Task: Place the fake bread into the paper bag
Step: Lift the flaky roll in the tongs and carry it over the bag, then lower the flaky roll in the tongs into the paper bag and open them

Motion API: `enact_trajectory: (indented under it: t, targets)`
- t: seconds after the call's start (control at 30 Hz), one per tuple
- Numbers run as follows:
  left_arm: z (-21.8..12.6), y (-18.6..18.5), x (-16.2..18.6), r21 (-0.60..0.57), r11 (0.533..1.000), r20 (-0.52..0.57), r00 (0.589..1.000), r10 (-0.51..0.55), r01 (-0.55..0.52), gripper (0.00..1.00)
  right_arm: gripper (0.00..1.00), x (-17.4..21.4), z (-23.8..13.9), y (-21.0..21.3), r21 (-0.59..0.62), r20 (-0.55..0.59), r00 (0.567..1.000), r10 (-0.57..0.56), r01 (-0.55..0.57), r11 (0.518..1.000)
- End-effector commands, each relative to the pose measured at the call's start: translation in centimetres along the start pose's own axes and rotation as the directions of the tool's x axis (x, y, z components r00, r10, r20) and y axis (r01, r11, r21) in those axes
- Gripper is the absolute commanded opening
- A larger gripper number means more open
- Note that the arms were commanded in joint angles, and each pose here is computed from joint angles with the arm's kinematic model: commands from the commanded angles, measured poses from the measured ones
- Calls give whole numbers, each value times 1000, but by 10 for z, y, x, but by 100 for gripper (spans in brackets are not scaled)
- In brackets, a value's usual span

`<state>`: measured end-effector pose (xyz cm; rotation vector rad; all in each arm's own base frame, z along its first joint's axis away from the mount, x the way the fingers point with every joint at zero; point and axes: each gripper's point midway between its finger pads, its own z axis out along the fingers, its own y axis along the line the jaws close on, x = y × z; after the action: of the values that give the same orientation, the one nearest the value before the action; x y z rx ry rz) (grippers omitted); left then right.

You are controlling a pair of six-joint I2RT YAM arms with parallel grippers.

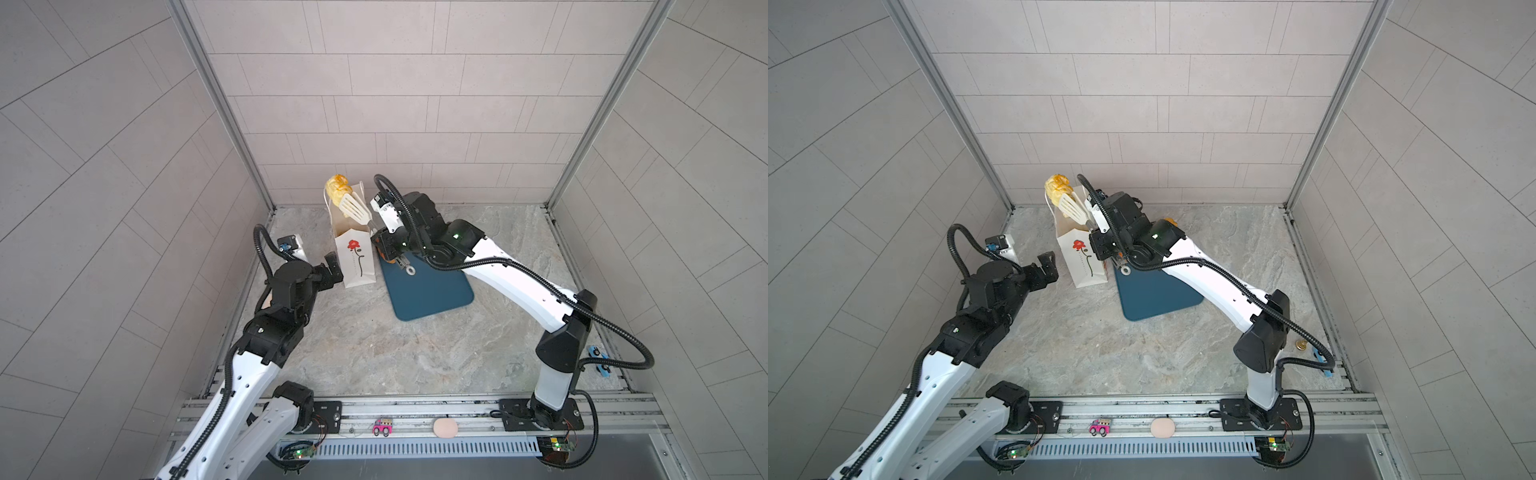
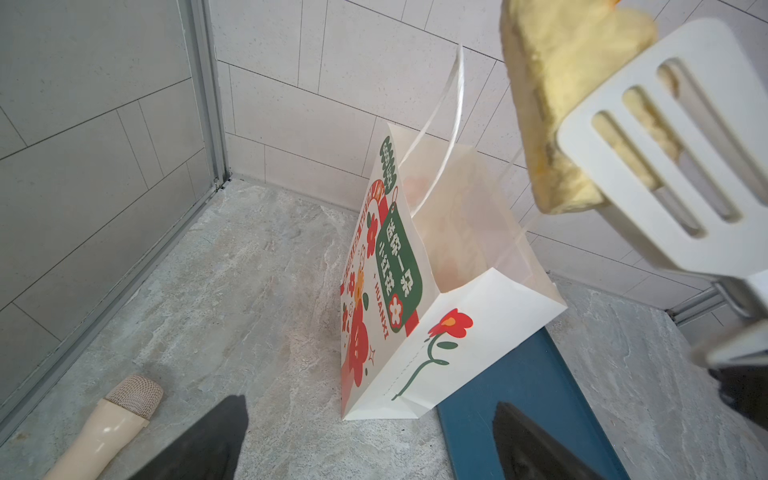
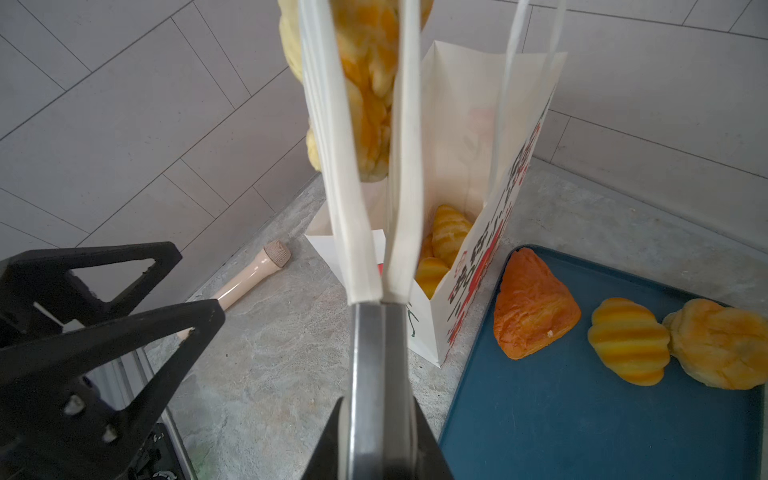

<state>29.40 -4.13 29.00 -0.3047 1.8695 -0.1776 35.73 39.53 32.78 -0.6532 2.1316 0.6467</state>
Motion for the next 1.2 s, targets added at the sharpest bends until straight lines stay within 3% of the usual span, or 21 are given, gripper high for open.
enact_trajectory:
  t: [0.0, 0.5, 0.73, 1.17]
  targets:
    - [-4, 3, -4, -14, 1000, 21, 1000, -6, 6, 100, 20, -19, -13, -3, 43, 34, 999, -5, 3, 999]
    - [-9, 10, -3, -37, 999, 30, 1000, 6, -5, 100, 26, -2, 23, -27, 130, -77, 997, 10, 0, 992]
    - [-11, 12, -5, -45, 999, 35, 999, 10, -9, 100, 42, -1, 19, -30, 143, -83, 997, 0, 11, 990]
    - [-15, 16, -4, -59, 998, 41, 999, 15, -12, 100, 51, -7, 9, -27, 137, -71, 997, -19, 29, 990]
